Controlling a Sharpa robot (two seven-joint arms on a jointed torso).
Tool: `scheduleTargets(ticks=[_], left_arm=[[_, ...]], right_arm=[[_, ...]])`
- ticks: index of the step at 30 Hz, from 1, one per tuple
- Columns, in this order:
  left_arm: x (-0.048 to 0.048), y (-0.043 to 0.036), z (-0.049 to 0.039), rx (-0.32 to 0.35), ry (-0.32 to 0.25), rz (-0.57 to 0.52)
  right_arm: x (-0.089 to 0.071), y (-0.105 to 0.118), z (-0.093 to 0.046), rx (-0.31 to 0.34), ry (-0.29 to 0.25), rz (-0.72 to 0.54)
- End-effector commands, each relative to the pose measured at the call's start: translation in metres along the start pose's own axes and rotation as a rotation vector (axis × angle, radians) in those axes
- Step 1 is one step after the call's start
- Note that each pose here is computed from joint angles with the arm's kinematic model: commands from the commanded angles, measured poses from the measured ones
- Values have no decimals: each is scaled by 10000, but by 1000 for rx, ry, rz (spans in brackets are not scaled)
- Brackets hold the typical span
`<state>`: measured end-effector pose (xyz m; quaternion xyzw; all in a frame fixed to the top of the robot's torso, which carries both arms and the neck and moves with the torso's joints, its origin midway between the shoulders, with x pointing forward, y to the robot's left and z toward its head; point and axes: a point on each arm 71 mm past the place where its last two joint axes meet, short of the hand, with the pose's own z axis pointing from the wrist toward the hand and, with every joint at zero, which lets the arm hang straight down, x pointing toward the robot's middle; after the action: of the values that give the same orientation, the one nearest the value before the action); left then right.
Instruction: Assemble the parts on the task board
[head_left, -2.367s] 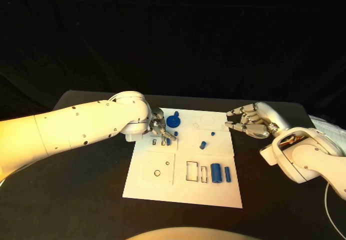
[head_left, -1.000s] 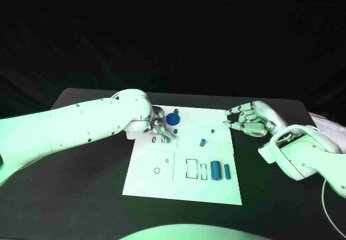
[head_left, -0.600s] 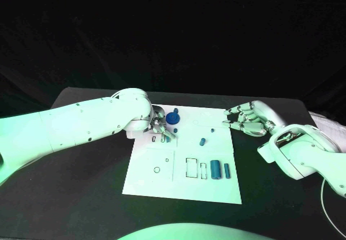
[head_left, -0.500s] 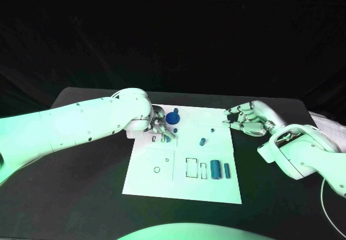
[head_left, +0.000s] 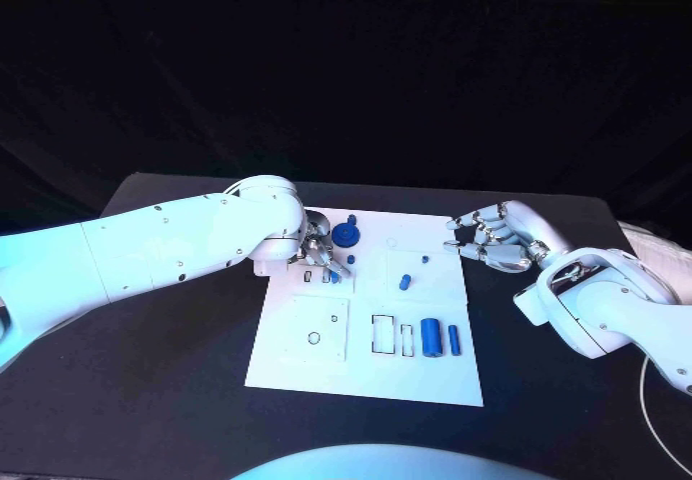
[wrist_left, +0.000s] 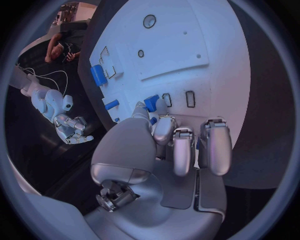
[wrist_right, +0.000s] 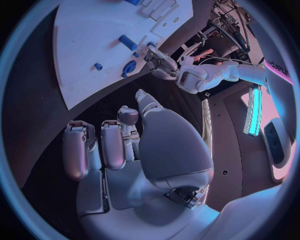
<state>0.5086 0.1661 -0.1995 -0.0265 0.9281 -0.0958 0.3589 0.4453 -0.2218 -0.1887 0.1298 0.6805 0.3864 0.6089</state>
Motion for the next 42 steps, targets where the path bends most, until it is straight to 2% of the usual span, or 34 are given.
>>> scheduleTargets(ticks=[1, 9, 18, 34, 42], left_arm=[[23, -19, 2, 6, 28, 5], [39, -24, 0, 23, 45, -48], [40, 1, -24, 42, 35, -124], [18, 117, -135, 63, -51, -243], [18, 153, -112, 42, -100, -178]], right_arm=[[16, 4, 1, -6, 13, -6], [22, -3, 0, -4, 15, -6], [35, -14, -1, -3, 26, -3], [76, -40, 1, -5, 52, 6], [86, -49, -1, -5, 55, 9]])
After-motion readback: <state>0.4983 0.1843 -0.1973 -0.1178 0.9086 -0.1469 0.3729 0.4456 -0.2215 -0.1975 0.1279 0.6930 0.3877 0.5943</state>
